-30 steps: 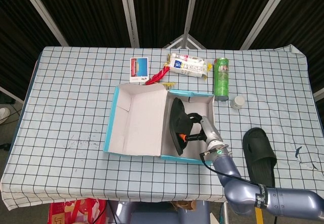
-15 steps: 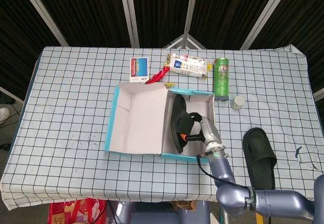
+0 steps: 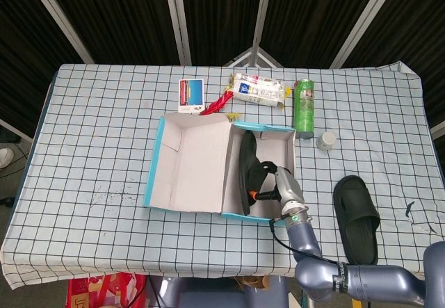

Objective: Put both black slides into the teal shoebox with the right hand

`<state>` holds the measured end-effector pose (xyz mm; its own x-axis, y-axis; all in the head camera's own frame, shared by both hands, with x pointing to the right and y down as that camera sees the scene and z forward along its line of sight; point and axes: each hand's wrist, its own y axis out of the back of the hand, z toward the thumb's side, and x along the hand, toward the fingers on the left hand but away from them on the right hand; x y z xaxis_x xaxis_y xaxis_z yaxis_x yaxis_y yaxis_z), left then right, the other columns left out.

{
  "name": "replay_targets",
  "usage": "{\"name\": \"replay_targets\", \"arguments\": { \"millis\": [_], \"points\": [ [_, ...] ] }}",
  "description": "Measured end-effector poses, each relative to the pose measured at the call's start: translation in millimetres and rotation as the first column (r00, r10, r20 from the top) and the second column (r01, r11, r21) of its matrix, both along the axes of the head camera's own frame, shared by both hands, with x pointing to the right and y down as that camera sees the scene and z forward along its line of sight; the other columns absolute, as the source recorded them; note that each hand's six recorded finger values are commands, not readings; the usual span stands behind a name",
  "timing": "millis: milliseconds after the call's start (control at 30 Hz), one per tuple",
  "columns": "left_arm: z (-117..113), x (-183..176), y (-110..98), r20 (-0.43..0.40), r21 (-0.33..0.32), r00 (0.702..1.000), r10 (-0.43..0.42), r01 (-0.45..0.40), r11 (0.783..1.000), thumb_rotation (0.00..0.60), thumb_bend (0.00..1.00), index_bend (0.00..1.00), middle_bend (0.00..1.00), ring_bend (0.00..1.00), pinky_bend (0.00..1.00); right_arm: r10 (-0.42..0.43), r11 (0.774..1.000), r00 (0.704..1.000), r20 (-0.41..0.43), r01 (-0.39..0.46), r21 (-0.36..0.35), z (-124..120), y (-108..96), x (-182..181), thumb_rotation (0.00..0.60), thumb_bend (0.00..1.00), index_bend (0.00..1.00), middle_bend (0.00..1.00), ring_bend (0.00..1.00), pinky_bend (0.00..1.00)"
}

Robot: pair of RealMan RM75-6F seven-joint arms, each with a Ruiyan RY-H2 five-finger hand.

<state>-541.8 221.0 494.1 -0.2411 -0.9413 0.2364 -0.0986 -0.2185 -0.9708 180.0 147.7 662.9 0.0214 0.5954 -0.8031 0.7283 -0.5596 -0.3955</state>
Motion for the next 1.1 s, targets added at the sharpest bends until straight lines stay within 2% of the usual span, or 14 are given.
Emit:
{"name": "replay_targets", "arguments": {
  "millis": [533,1100],
  "points": [
    [-2.3,-1.9,0.5,-0.006,0.007,1.0,-0.009,0.009,1.0,0.6,0.37,0.1,0.05,0.0,0.09,-0.131,0.985,0.98,-0.147,0.145,0.092,5.1,9.4,-6.8,0.6,0.5,0.59,0.5,0.21,0.0],
    [-4.4,-4.7,0.9,-0.01,0.013,1.0,-0.016,0.017,1.0,0.6,0.37,0.1,0.04,0.0,0.09,-0.172,0.982,0.971,-0.164,0.182,0.042,18.3,27.0,-15.7,0.6,0.5,0.59,0.51,0.21,0.0]
  ]
}}
